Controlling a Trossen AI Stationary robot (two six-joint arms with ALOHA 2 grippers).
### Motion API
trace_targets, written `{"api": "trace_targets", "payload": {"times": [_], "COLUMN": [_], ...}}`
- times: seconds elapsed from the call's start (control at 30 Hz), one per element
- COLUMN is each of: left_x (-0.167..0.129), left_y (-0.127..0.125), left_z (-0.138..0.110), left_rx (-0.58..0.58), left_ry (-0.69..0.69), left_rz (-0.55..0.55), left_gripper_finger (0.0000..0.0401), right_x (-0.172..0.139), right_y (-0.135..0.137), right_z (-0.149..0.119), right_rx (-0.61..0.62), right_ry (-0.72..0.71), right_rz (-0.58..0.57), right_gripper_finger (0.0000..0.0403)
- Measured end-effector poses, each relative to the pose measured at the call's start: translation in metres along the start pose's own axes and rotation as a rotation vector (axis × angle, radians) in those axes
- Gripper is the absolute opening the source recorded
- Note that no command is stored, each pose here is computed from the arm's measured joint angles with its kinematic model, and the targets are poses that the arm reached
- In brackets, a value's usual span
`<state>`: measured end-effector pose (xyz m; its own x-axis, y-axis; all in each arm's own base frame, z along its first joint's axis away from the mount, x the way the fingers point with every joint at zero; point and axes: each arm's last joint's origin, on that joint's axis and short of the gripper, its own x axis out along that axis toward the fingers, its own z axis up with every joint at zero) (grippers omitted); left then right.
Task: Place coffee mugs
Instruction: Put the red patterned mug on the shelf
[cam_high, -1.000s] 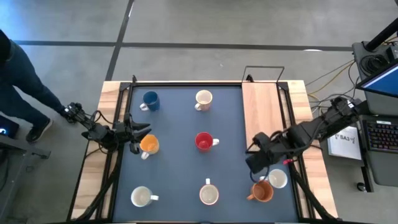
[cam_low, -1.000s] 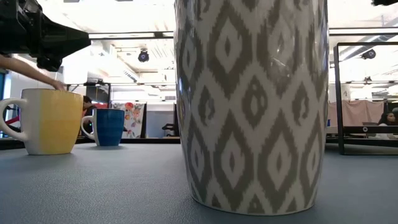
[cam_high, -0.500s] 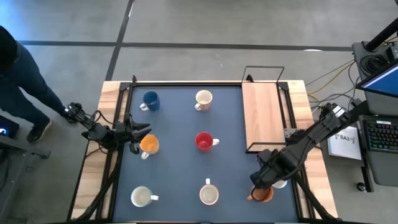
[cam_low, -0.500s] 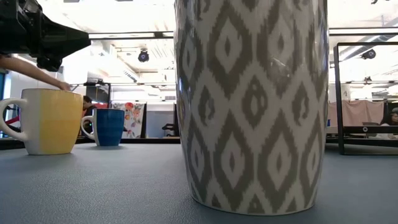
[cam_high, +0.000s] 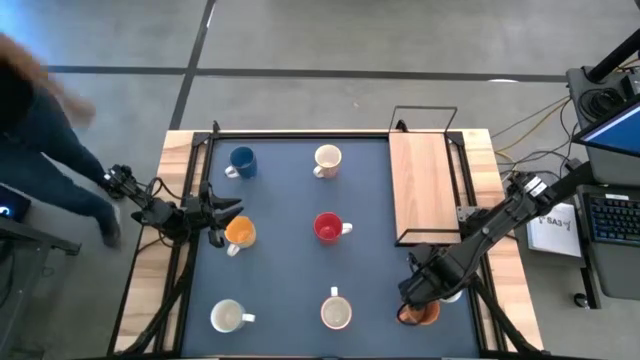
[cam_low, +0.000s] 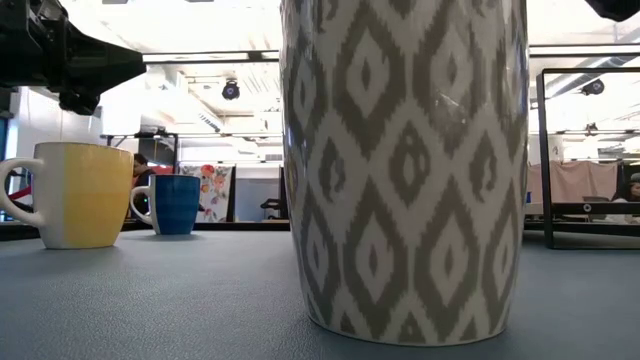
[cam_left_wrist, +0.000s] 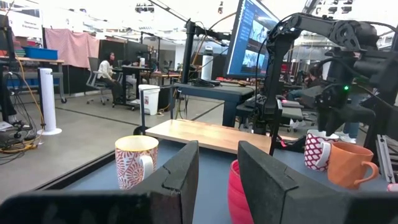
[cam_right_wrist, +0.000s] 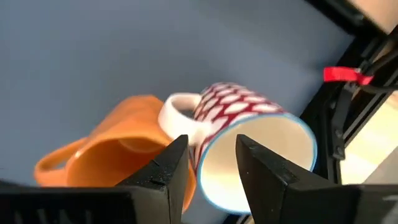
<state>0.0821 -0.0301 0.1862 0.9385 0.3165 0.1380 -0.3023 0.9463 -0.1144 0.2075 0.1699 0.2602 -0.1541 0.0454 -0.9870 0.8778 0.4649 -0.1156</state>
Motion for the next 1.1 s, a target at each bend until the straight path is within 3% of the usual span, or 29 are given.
{"api": "trace_targets", "payload": {"times": [0.27,0.6,0.9,1.1], "left_x": [0.0,0.0,0.0,0.0], "left_y": [0.0,0.0,0.0,0.0], "left_z": [0.0,0.0,0.0,0.0], "left_rx": [0.0,0.0,0.0,0.0], "left_ry": [0.0,0.0,0.0,0.0], "left_rz": [0.0,0.0,0.0,0.0], "left_gripper_finger": [0.0095,0.0095,0.0095,0.0095], "right_x": [0.003,0.005,0.009,0.01], "right_y": [-0.001,-0.012,-0.016,-0.018], "right_z": [-0.006,-0.034,-0.061,-0.065], "right_rx": [-0.058,-0.196,-0.322,-0.358], "right_ry": [0.04,0.093,0.095,0.026], "right_rz": [-0.039,-0.059,-0.008,0.002], "right_gripper_finger": [0.0123,0.0123,0.0123,0.0123]}}
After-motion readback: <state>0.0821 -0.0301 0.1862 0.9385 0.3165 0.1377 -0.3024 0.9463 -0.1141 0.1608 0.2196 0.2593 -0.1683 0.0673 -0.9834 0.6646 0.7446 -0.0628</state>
